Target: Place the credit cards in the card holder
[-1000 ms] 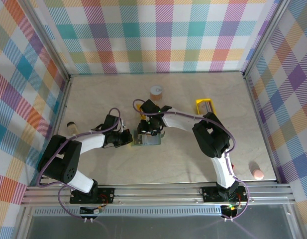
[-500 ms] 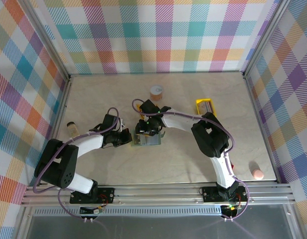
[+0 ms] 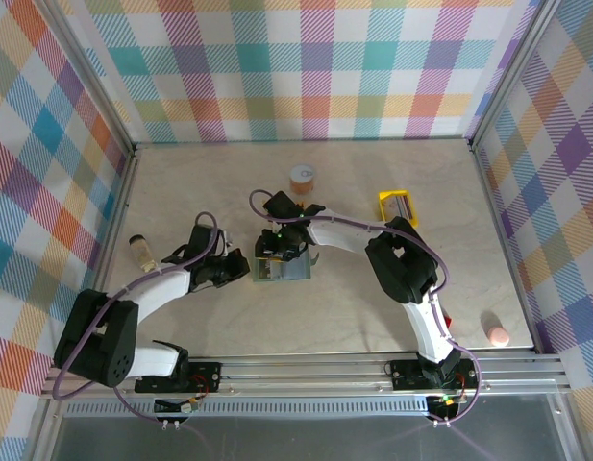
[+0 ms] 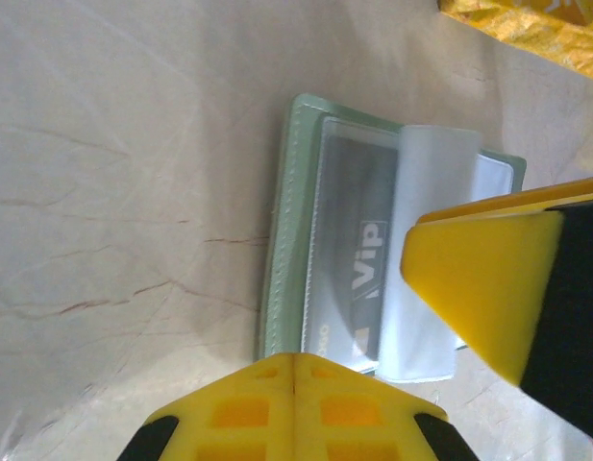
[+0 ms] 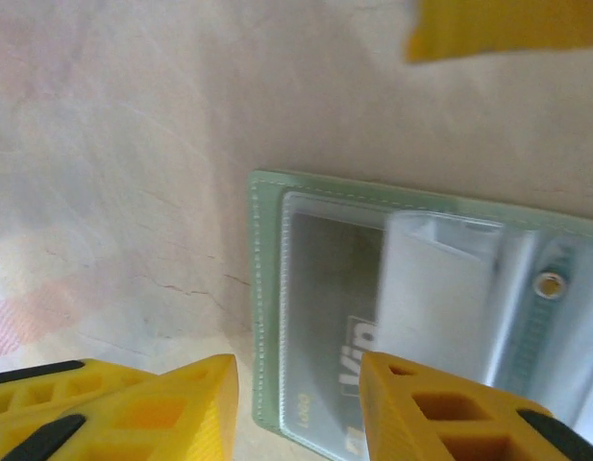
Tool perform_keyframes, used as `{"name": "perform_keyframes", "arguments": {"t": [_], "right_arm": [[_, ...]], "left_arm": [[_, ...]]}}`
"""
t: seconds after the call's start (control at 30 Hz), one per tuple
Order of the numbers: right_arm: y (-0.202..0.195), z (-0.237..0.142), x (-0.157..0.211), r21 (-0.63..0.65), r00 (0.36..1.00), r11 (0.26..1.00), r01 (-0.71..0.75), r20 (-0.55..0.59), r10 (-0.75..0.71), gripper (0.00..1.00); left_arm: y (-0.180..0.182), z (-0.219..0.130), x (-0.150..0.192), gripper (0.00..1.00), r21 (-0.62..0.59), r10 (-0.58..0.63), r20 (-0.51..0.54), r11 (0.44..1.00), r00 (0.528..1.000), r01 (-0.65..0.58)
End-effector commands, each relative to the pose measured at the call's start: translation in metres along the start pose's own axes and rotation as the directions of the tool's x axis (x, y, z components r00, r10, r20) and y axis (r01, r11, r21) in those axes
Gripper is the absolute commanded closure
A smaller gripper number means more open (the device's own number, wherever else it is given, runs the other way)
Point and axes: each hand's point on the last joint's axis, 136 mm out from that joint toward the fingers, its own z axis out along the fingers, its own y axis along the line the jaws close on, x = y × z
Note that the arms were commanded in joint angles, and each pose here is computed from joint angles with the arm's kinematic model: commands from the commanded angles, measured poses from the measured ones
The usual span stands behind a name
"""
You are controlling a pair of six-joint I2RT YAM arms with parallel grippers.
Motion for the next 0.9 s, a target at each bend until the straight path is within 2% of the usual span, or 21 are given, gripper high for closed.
{"name": "perform_keyframes", "arguments": {"t": [0.0, 0.3, 0.47, 0.6, 0.7, 0.8, 0.87], "right_arm": [[0.018, 0.001, -0.003, -0.036, 1.0, 0.999, 0.015, -0.002, -0.015, 0.62], [0.063, -0.037, -0.016, -0.093, 0.993, 0.99, 0.104, 0.07, -0.098, 0.62], [0.072, -0.071, -0.025, -0.113, 0.984, 0.985, 0.13, 0.136, -0.114, 0.6], [0.053, -0.111, -0.034, -0.128, 0.969, 0.984, 0.126, 0.231, -0.094, 0.57], [0.024, -0.143, -0.036, -0.163, 0.954, 0.98, 0.114, 0.292, -0.062, 0.52], [-0.026, -0.177, -0.039, -0.224, 0.933, 0.974, 0.038, 0.358, 0.046, 0.49], [-0.063, -0.202, -0.039, -0.245, 0.906, 0.969, -0.001, 0.41, 0.105, 0.46]], "left_arm": [[0.013, -0.009, 0.001, 0.99, -0.027, -0.068, 0.023, 0.997, 0.997, 0.069], [0.014, -0.014, -0.001, 0.99, -0.001, -0.088, 0.039, 0.996, 0.995, 0.088], [0.003, -0.015, -0.004, 0.98, 0.05, -0.074, 0.033, 0.996, 0.997, 0.072], [-0.01, -0.022, -0.008, 0.97, 0.103, -0.045, 0.051, 0.994, 0.998, 0.039], [-0.024, -0.029, -0.011, 0.93, 0.163, -0.012, 0.065, 0.987, 0.998, 0.001], [-0.044, -0.035, -0.012, 0.83, 0.256, 0.021, 0.07, 0.966, 0.997, -0.039], [-0.058, -0.039, -0.012, 0.71, 0.315, 0.039, 0.071, 0.947, 0.997, -0.06]]}}
